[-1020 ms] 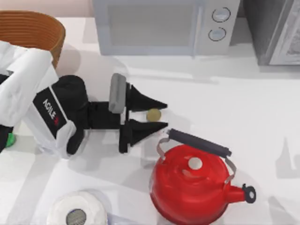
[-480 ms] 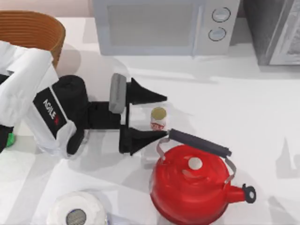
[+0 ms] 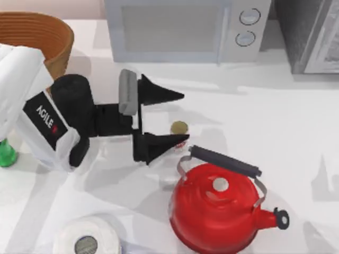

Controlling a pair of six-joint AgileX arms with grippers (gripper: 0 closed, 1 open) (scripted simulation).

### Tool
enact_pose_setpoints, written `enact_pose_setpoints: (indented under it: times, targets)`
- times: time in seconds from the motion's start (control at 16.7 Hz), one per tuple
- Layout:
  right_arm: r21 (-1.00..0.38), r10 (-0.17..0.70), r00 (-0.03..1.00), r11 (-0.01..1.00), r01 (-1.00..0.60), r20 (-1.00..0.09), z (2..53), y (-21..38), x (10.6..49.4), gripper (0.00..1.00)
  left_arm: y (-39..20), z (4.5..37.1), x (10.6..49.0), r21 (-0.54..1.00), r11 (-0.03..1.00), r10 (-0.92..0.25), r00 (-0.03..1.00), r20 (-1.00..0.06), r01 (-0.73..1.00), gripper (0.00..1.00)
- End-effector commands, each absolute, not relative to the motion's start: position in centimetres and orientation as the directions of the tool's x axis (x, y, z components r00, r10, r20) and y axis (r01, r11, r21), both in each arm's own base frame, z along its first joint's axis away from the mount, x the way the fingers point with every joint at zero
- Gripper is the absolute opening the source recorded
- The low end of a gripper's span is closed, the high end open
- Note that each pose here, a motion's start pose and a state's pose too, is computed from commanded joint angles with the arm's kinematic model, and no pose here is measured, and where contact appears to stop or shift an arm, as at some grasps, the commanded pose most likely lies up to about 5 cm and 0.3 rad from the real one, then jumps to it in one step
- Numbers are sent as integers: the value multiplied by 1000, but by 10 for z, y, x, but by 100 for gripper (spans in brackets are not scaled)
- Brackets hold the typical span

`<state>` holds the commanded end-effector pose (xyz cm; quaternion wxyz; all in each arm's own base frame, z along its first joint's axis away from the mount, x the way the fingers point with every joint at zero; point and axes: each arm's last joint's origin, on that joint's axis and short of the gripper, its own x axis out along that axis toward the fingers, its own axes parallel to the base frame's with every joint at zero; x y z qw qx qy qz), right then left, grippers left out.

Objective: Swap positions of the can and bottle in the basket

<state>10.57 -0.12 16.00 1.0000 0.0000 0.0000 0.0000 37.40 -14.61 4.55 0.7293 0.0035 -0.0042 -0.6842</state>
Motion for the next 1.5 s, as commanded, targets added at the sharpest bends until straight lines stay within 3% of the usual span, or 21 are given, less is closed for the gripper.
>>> enact_pose_setpoints:
  times: [0.36,0.54,0.72,0.9,1.08,1.5]
  targets:
    - [0,0,1000,1000,0,0,160,-1,106,100,-112,153,349,25,348,-937,348,11,937,100]
    - [0,0,1000,1000,0,0,160,-1,106,100,-85,210,303,25,528,-849,527,23,849,100]
    - [0,0,1000,1000,0,0,160,-1,106,100,-57,241,241,12,699,-715,699,31,715,100]
    - [0,0,1000,1000,0,0,160,-1,106,100,-35,240,181,1,839,-544,839,37,544,100]
    - [0,0,1000,1000,0,0,160,-1,106,100,-20,218,138,-6,934,-357,933,40,357,100]
    - [0,0,1000,1000,0,0,160,-1,106,100,-2,164,107,-2,1000,-28,1000,5,28,100]
